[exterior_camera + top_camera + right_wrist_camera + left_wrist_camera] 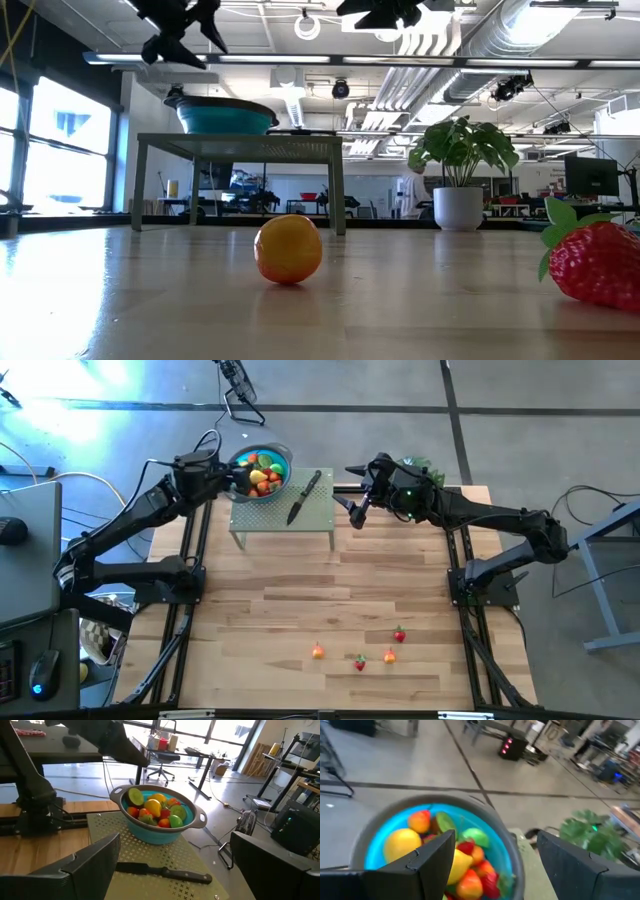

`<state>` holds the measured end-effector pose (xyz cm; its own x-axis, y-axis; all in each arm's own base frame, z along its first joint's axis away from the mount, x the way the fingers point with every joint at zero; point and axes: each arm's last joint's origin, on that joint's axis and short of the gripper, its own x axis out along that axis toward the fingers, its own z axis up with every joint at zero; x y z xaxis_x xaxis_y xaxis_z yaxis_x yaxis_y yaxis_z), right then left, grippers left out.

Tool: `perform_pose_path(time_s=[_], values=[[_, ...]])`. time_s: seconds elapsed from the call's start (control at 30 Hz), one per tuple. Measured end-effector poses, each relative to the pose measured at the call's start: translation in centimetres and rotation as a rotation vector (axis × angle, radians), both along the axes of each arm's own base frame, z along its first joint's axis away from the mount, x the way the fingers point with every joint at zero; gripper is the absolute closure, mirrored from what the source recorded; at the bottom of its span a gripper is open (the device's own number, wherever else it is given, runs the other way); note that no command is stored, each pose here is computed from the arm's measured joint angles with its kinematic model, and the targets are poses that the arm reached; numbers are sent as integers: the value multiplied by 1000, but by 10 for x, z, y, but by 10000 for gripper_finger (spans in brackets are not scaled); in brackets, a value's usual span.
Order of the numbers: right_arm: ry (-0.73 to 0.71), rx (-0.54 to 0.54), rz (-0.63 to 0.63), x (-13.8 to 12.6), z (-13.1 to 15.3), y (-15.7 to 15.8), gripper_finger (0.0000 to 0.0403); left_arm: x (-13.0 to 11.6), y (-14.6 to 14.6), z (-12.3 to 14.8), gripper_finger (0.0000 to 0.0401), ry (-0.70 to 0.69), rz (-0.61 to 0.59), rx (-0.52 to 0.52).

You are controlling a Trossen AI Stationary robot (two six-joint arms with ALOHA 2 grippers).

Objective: Pick & Place Fruit
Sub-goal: Put the orange pear into the strainer bowl on the shelf

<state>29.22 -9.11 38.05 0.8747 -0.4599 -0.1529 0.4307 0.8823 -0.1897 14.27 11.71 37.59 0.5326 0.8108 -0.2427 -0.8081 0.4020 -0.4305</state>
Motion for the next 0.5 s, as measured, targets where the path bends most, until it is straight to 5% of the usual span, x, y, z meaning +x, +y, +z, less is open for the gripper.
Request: perform_pose_path(time_s=[0.33,0.5], values=[[-3,12,49,1,0,1,33,15,-20,0,128,-21,-208,-23],[-5,15,48,1,0,1,33,27,-41,3,162,-22,-258,21]])
